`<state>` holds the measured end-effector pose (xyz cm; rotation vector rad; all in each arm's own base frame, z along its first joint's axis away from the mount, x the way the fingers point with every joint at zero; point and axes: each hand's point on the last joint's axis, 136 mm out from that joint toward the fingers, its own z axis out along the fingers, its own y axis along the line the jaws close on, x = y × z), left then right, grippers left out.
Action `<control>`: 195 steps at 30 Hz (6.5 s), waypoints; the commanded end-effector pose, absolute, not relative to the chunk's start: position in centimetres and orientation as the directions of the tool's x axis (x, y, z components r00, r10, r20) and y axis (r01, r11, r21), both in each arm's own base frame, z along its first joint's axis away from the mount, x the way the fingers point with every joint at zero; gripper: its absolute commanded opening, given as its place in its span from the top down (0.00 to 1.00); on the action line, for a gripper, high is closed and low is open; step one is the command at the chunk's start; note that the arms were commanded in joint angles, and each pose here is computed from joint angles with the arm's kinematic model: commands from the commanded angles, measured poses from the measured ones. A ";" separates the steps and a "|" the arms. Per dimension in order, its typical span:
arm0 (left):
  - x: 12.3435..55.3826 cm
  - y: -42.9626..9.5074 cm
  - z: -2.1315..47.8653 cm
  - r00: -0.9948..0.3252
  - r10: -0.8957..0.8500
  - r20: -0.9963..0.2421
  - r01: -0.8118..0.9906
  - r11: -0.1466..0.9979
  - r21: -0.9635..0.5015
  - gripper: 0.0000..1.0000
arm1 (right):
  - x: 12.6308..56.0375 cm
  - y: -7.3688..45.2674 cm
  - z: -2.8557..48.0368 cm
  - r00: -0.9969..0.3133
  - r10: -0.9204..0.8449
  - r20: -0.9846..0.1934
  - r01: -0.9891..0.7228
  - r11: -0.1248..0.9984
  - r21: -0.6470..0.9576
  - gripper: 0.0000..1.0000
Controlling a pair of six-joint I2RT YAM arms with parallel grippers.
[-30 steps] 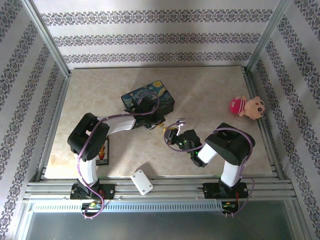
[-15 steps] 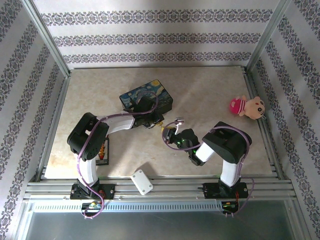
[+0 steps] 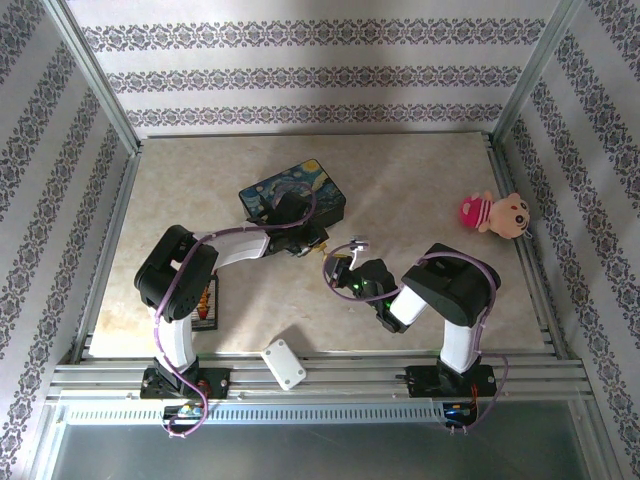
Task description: Unlock the padlock with the key
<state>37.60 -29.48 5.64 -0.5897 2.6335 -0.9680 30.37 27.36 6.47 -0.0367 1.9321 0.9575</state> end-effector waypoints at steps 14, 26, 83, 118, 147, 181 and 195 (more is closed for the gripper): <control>35.3 -30.9 4.9 -0.901 -0.434 0.026 -0.331 0.647 -0.687 0.98 | 32.1 26.4 8.6 -0.488 0.428 -0.761 -0.373 0.685 0.625 1.00; 35.2 -31.0 5.2 -0.904 -0.427 0.027 -0.324 0.642 -0.695 0.98 | 33.0 27.6 9.3 -0.533 0.418 -0.736 -0.429 0.616 0.661 1.00; 35.1 -31.4 5.3 -0.895 -0.441 0.067 -0.355 0.612 -0.707 1.00 | 35.7 25.5 7.4 -0.683 0.567 -0.460 -0.218 0.443 0.870 1.00; 35.4 -31.0 5.3 -0.892 -0.451 0.039 -0.344 0.619 -0.706 1.00 | 30.6 22.3 6.5 -0.708 0.515 -0.483 -0.171 0.538 0.825 0.73; 35.6 -31.4 5.5 -0.896 -0.442 0.045 -0.339 0.615 -0.712 1.00 | 32.8 27.6 7.7 -0.763 0.461 -0.454 -0.261 0.423 0.868 0.82; 35.1 -32.2 6.2 -0.910 -0.412 0.041 -0.303 0.593 -0.746 1.00 | 34.6 27.1 5.8 -0.768 0.641 0.000 0.133 0.159 0.978 1.00; 35.2 -32.5 6.2 -0.910 -0.412 0.044 -0.299 0.580 -0.757 1.00 | 35.1 26.9 5.0 -0.661 0.677 0.323 0.387 -0.060 0.920 1.00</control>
